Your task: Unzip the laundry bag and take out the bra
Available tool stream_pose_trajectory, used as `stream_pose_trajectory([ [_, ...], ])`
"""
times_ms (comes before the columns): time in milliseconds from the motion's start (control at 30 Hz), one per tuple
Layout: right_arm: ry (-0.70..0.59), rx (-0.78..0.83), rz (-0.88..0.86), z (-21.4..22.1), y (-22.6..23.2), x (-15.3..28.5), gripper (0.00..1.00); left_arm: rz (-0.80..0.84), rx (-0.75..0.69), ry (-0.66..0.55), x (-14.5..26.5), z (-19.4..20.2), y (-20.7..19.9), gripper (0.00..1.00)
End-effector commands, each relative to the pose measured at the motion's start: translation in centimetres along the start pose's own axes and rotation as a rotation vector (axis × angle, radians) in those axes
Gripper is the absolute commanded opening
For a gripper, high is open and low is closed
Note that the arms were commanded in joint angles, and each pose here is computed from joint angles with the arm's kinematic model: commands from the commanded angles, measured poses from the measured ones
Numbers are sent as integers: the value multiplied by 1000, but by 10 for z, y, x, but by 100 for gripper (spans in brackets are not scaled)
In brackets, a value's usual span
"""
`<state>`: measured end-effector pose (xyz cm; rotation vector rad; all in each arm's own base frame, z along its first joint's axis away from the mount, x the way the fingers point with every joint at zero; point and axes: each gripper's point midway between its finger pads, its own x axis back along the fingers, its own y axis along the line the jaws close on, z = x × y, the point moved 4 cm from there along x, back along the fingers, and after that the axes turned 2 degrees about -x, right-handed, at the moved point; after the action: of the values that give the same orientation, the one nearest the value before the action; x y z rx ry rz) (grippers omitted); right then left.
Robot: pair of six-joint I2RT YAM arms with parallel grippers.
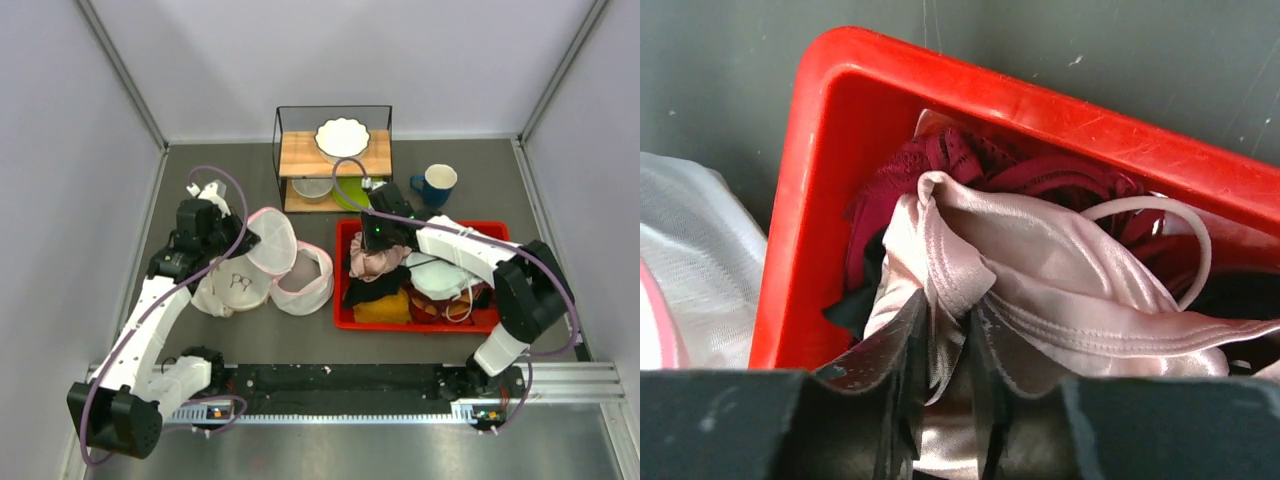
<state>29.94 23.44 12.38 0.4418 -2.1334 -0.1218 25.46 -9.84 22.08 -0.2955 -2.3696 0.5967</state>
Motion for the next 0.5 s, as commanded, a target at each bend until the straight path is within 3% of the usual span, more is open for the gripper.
stream_pose_trajectory([
  [0, -125, -2, -9, -27, 2, 24, 39, 14, -11, -59, 6, -10, -3, 0],
  [100, -191, -8, -42, -39, 9, 51, 56, 13, -8, -63, 9, -8, -3, 0],
  [300, -313, -10, -128, -59, 25, 109, 79, 43, -21, -79, 16, -3, -5, 0],
  [467, -347, 9, -145, -63, 41, 126, 82, 55, -21, -120, 27, -5, -8, 0],
])
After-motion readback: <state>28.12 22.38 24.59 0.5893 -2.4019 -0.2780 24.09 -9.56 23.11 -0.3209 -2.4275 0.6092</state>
